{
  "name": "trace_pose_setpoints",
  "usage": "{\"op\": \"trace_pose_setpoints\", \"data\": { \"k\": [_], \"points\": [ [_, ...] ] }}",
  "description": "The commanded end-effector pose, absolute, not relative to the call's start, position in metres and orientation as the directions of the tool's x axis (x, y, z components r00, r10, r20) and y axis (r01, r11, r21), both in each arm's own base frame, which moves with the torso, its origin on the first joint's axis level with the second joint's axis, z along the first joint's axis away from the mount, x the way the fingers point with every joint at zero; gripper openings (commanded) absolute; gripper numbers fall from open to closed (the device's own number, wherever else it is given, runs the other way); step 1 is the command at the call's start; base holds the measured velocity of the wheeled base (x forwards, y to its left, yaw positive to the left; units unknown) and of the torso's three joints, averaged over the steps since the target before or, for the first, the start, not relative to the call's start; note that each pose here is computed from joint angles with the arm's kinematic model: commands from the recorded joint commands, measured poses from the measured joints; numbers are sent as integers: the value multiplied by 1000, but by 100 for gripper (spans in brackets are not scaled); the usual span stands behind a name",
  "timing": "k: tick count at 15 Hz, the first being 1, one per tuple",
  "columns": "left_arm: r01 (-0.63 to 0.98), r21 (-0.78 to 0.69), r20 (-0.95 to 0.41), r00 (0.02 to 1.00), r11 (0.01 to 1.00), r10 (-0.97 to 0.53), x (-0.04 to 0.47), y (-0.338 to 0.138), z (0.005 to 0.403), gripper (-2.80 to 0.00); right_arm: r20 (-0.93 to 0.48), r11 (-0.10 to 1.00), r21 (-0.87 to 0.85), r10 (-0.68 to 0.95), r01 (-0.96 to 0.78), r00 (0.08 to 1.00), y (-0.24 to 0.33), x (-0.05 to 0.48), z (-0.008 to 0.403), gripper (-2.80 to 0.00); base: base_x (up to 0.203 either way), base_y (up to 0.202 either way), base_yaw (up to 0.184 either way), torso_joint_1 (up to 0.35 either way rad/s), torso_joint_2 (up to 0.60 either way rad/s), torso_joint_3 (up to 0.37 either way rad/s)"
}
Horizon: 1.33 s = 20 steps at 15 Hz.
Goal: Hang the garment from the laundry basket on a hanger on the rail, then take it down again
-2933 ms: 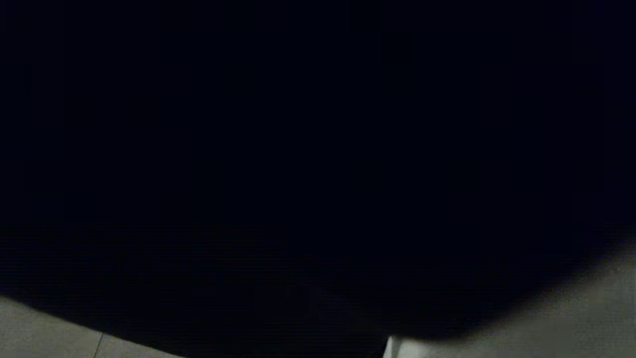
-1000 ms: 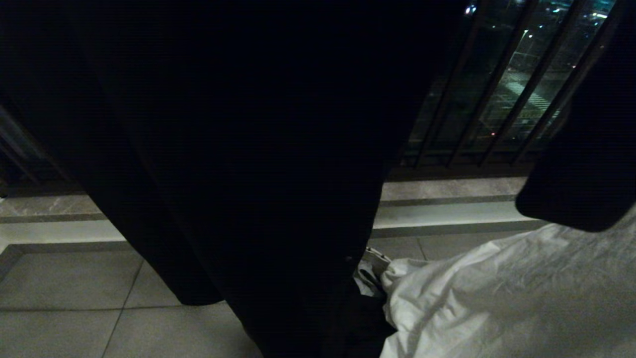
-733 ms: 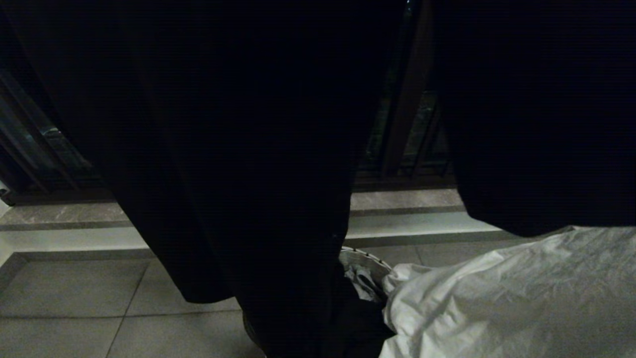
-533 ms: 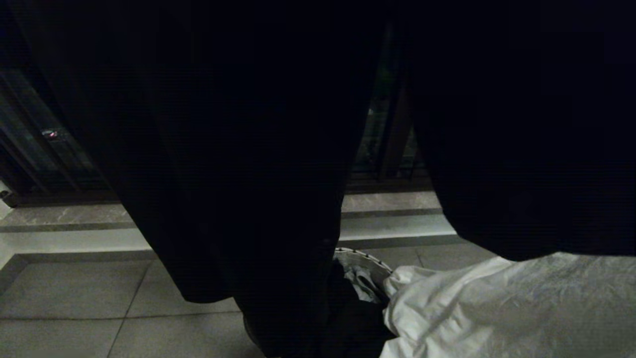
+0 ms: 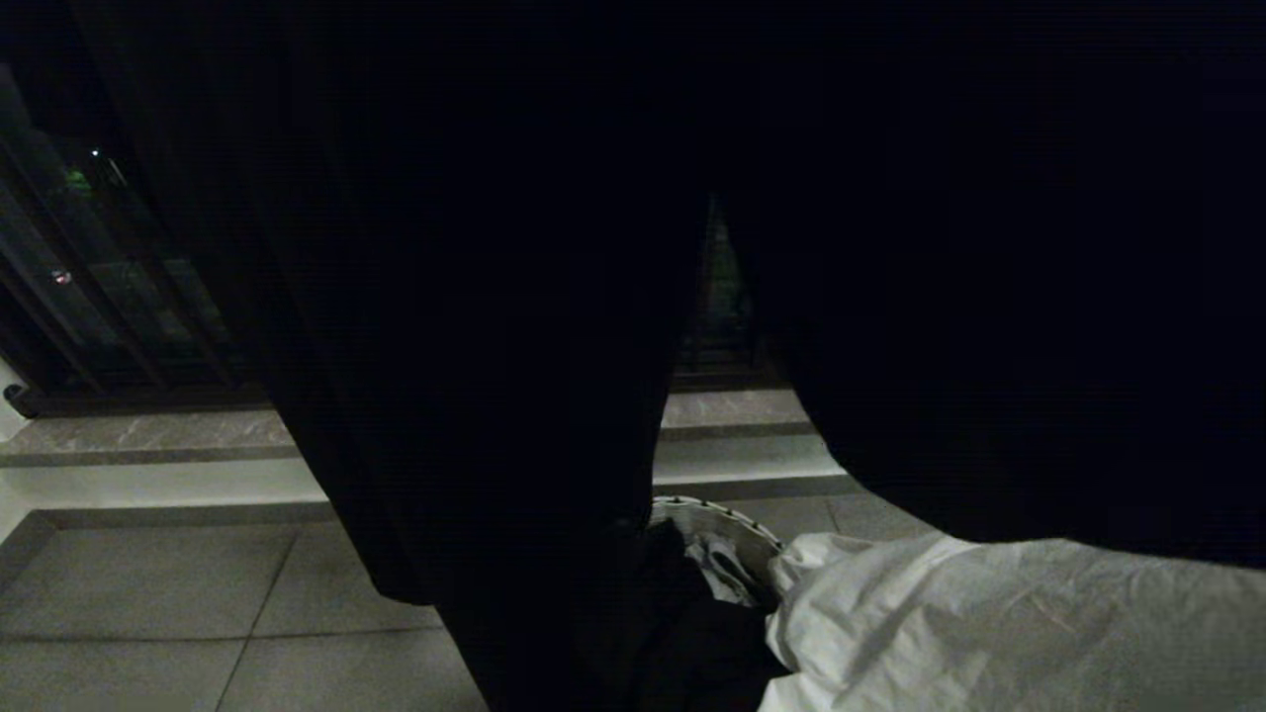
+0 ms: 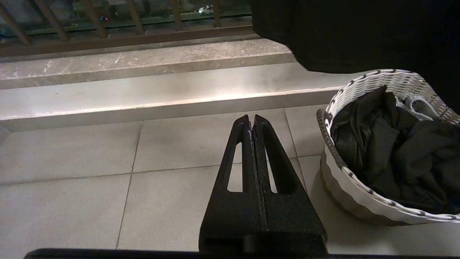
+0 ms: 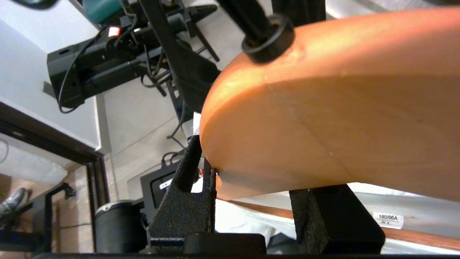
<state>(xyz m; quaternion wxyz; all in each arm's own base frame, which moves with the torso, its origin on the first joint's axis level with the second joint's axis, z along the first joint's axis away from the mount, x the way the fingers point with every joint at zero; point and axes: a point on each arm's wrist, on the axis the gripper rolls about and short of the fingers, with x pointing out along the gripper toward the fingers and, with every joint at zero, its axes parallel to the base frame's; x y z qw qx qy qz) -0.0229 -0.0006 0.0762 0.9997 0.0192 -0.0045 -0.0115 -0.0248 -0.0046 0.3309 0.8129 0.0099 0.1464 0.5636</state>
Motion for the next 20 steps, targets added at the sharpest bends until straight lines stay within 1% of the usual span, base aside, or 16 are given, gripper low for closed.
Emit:
{"op": "trace_pose_setpoints", "data": {
  "k": [1,3,5,13,20],
  "points": [
    [23,38,6,1000,999,-23,-23,-1,75,-280,-224,359,178,921,-916,318,-5,-26,331,-280,0,0,0,0,0,0],
    [23,39,8,1000,999,-23,-23,-1,76,-280,-218,358,169,922,-918,319,-6,-27,331,-280,0,0,0,0,0,0],
    [23,38,6,1000,999,-23,-23,-1,75,-280,-193,355,154,926,-922,324,-5,-26,333,-280,0,0,0,-46,-95,-199],
    [23,38,6,1000,999,-23,-23,-1,75,-280,-169,353,138,929,-925,329,-7,-29,335,-280,0,0,0,-31,-403,-421],
    [23,39,8,1000,999,-23,-23,-1,76,-280,-151,351,121,931,-929,332,-8,-30,335,-280,0,0,0,80,-457,-380]
  ]
}}
